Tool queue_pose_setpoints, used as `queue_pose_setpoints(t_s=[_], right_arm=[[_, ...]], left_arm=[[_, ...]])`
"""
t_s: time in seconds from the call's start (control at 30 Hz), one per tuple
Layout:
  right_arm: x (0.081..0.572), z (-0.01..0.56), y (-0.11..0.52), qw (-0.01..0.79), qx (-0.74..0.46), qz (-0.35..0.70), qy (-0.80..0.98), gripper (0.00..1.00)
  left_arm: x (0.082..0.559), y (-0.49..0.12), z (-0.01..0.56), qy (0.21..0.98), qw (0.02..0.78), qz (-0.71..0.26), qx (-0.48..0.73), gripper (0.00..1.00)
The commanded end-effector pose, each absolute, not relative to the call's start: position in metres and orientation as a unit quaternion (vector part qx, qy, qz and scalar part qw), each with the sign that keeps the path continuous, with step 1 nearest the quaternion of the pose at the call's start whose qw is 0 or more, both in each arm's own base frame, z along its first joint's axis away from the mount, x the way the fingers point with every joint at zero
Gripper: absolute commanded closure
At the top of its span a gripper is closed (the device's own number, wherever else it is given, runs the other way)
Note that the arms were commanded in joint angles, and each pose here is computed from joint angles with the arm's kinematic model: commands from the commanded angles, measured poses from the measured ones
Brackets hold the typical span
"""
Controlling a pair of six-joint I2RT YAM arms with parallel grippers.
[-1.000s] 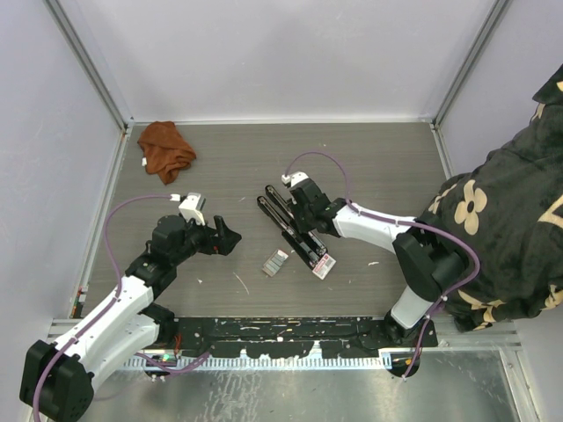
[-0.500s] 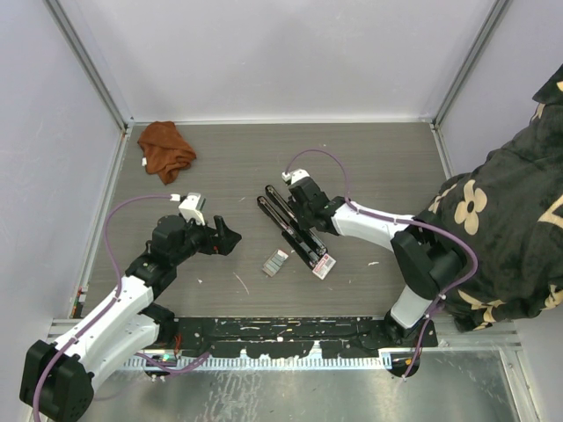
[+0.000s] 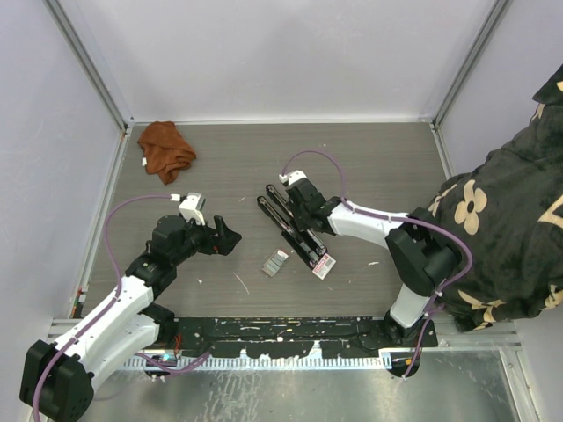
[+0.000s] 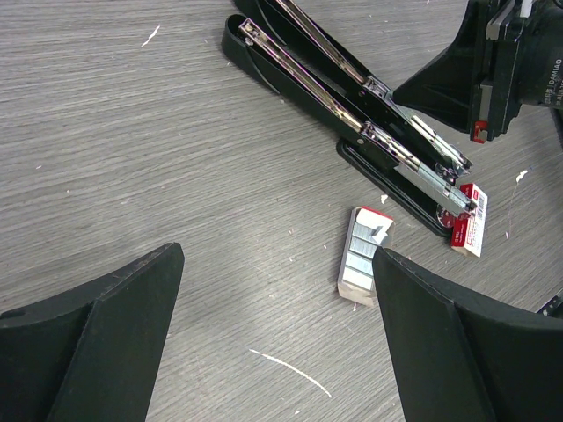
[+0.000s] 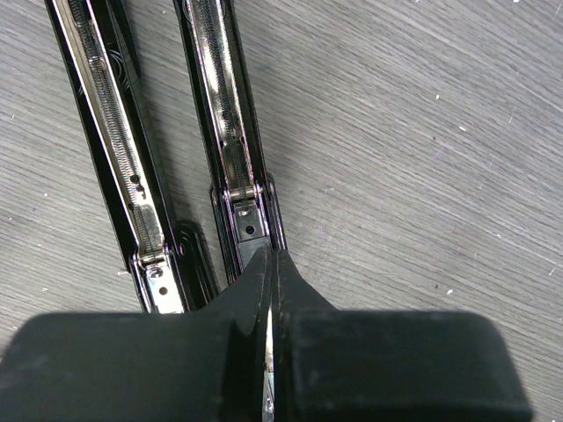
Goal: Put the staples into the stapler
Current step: Pick up the stapler.
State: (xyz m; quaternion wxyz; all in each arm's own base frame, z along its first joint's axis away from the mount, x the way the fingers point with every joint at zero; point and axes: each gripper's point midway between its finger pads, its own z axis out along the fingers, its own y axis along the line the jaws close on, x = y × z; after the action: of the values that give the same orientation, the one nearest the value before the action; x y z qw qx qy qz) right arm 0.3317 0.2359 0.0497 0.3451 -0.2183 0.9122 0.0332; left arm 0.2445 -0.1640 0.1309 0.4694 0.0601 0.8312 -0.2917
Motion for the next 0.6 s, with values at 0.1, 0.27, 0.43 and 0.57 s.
queue_pose_setpoints(t_s=[0.1, 0.27, 0.43, 0.57], right_arm=[[0.341, 0.082, 0.236, 0.388, -0.202, 0.032, 0.898, 0.99], [0.342, 0.097, 0.237, 0.407, -0.182, 0.050, 0.894, 0.99], [0.343, 0.111, 0.237, 0.419, -0.160, 0.082, 0.890, 0.99], [0.340, 0.117, 0.239, 0.420, -0.157, 0.113, 0.887, 0.99]], left_arm=[[0.250, -0.165, 0.148, 0.815, 0.492, -0.298, 0.064, 0.09], [0.249, -0.165, 0.149, 0.815, 0.493, -0.298, 0.063, 0.09], [0.248, -0.165, 0.149, 0.814, 0.493, -0.298, 0.064, 0.09], [0.248, -0.166, 0.151, 0.813, 0.493, -0.304, 0.063, 0.09]])
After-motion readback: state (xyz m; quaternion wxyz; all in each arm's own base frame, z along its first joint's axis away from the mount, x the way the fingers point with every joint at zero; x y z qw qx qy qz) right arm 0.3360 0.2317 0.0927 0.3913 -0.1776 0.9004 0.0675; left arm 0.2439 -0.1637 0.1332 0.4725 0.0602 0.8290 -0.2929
